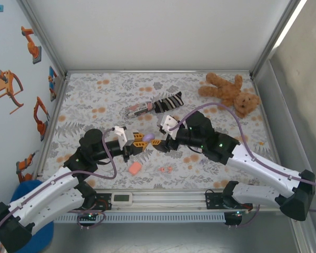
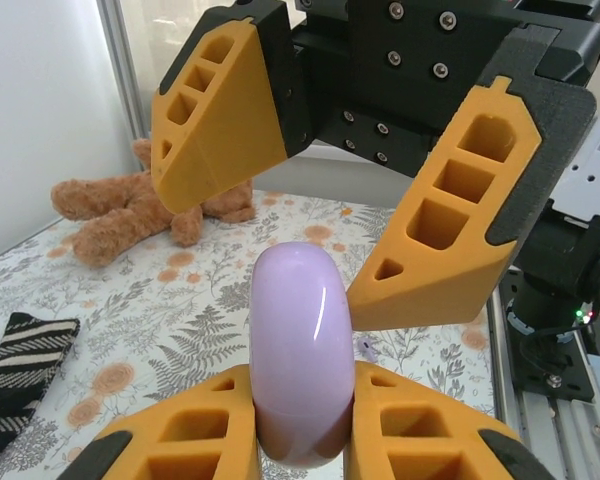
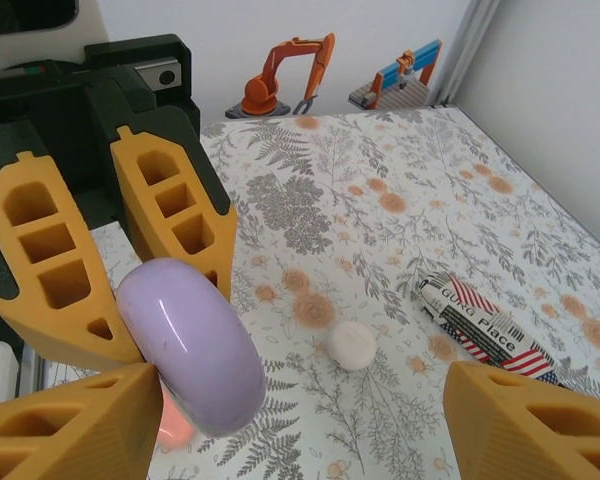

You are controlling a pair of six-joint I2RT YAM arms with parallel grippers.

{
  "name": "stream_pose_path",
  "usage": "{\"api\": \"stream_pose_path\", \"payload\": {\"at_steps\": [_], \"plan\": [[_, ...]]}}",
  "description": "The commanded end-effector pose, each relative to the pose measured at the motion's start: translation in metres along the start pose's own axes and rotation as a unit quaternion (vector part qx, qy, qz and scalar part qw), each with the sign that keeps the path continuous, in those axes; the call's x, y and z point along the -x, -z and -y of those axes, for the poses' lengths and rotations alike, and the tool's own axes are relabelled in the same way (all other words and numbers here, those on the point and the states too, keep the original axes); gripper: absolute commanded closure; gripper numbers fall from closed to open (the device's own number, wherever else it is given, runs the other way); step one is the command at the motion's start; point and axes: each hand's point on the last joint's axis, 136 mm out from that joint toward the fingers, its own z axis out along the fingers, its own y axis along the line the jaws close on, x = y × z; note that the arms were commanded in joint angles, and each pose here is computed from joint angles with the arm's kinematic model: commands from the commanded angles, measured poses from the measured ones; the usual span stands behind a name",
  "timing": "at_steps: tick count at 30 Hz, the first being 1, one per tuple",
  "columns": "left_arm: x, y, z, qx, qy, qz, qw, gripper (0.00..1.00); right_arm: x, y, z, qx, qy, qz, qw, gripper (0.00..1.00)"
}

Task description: Insert wireless bluetooth earbuds into charging case

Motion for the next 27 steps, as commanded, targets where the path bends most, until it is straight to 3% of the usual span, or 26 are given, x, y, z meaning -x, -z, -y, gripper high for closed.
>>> {"api": "stream_pose_path", "payload": {"at_steps": [1, 27], "plan": [[0.017, 0.003, 0.006, -0.01, -0.026, 0.015, 0.999, 1.0, 0.029, 0.006, 0.015, -0.025, -0.005, 0.039, 0.999, 0.28], [0.006, 0.005, -0.001, 0.018, -0.014, -0.007, 1.0, 1.0, 0.037, 0.024, 0.036, -0.063, -0.035, 0.047, 0.996, 0.29]]}}
